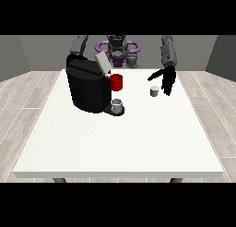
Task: Insert the coffee pod into the coffee machine and close the lid
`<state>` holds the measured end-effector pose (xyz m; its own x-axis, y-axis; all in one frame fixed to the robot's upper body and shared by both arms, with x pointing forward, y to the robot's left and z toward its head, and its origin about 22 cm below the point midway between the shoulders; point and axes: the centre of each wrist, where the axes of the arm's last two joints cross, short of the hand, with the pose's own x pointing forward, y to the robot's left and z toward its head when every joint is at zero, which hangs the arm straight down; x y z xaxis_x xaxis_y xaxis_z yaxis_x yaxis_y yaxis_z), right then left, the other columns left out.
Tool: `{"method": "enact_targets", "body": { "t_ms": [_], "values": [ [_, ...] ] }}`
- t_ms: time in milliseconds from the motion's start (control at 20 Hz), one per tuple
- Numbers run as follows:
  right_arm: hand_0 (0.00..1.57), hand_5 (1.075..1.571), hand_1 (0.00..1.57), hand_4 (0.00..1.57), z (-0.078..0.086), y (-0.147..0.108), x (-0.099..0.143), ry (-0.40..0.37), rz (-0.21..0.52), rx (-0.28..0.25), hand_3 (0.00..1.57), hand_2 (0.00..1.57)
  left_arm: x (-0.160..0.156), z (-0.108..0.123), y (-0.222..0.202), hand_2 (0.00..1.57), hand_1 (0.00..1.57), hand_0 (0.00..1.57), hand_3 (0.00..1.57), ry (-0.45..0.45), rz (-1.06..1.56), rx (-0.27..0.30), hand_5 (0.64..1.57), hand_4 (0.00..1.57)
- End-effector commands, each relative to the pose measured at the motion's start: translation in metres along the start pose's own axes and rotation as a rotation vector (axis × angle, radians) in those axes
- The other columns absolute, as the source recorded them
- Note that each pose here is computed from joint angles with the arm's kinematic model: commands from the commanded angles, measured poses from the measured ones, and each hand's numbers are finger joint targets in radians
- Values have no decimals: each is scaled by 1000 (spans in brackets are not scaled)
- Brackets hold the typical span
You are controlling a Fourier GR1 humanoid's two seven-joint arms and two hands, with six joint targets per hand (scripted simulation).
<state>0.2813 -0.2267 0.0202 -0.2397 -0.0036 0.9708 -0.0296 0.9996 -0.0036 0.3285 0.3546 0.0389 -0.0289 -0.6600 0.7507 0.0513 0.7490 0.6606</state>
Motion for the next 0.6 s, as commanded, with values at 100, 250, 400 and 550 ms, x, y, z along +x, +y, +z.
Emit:
{"method": "enact_targets", "body": {
  "t_ms": [100,250,400,550],
  "values": [
    [0,1571,0,518,-12,5,6,-23,27,-36,0,0,-16,-13,16,0,0,0,0,81,-78,-46,1571,0],
    [0,1571,0,405,-14,5,9,-54,20,2,0,0,-17,-22,38,0,0,0,0,114,-72,-41,1571,0],
    [0,1571,0,311,-19,17,6,-25,26,12,0,0,-16,-27,22,0,0,0,0,143,-152,-103,1571,0],
    [0,1571,0,323,-12,1,-3,-56,33,5,0,0,-19,-30,29,0,0,0,0,138,-157,-124,1571,0]
  ]
}}
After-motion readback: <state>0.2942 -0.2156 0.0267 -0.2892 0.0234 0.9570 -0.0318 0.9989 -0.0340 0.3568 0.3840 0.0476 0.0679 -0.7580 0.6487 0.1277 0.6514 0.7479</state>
